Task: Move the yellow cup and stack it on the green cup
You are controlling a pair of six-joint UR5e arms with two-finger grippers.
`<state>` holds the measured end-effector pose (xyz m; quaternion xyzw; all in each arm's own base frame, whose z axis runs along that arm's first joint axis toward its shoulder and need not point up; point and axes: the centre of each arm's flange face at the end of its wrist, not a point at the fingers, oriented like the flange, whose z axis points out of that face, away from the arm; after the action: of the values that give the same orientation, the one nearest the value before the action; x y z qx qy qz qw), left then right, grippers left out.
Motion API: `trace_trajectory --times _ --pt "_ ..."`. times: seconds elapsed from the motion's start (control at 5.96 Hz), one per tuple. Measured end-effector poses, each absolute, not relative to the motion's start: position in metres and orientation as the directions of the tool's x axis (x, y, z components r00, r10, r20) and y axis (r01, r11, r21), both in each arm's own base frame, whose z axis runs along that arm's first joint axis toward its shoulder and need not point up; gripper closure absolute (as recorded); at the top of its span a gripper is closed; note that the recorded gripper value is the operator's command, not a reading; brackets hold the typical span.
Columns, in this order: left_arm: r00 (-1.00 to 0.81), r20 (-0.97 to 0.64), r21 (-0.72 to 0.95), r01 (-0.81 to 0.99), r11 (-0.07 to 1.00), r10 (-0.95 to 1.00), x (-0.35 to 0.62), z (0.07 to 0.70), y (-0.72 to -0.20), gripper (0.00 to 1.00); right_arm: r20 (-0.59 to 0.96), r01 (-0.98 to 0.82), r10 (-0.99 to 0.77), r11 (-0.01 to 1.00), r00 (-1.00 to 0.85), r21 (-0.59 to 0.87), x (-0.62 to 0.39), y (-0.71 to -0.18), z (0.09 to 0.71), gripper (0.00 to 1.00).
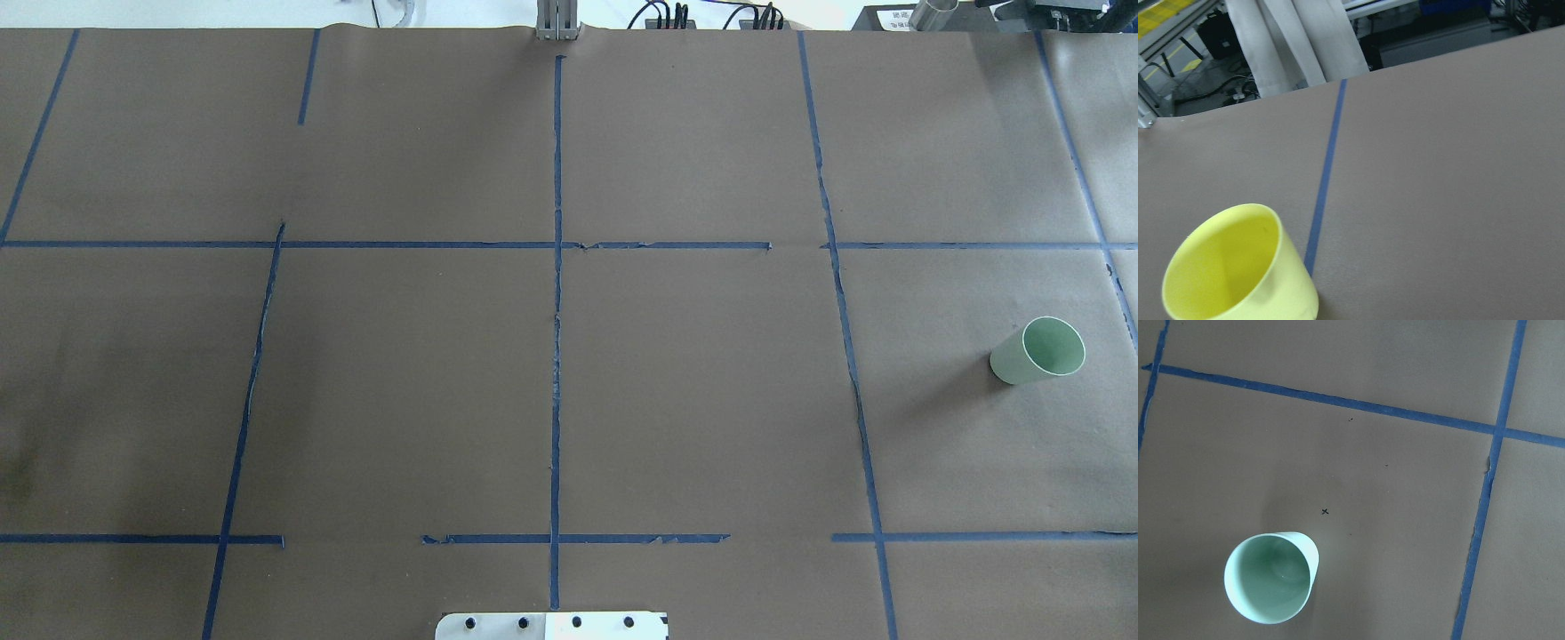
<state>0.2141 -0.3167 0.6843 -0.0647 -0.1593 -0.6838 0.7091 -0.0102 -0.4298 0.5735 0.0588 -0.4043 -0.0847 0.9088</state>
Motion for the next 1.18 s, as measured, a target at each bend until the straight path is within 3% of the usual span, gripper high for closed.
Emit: trace_trajectory --times 0.34,1.01,1.18 --pt "-0.101 0.34 0.235 0.972 -0.02 -0.935 0.23 0.698 -0.297 0.0 0.726 0.115 -0.204 0.979 0.657 0.171 -0.015 -0.429 0.575 0.0" --pt "-0.201 0.346 0.389 0.92 -0.054 -0.917 0.245 0.751 -0.264 0.0 0.729 0.137 -0.212 0.977 0.651 0.162 -0.025 -0.427 0.576 0.0" --pt "-0.214 0.337 0.417 0.907 -0.058 -0.917 0.248 0.76 -0.256 0.09 0.729 0.142 -0.216 0.976 0.65 0.162 -0.027 -0.427 0.576 0.0"
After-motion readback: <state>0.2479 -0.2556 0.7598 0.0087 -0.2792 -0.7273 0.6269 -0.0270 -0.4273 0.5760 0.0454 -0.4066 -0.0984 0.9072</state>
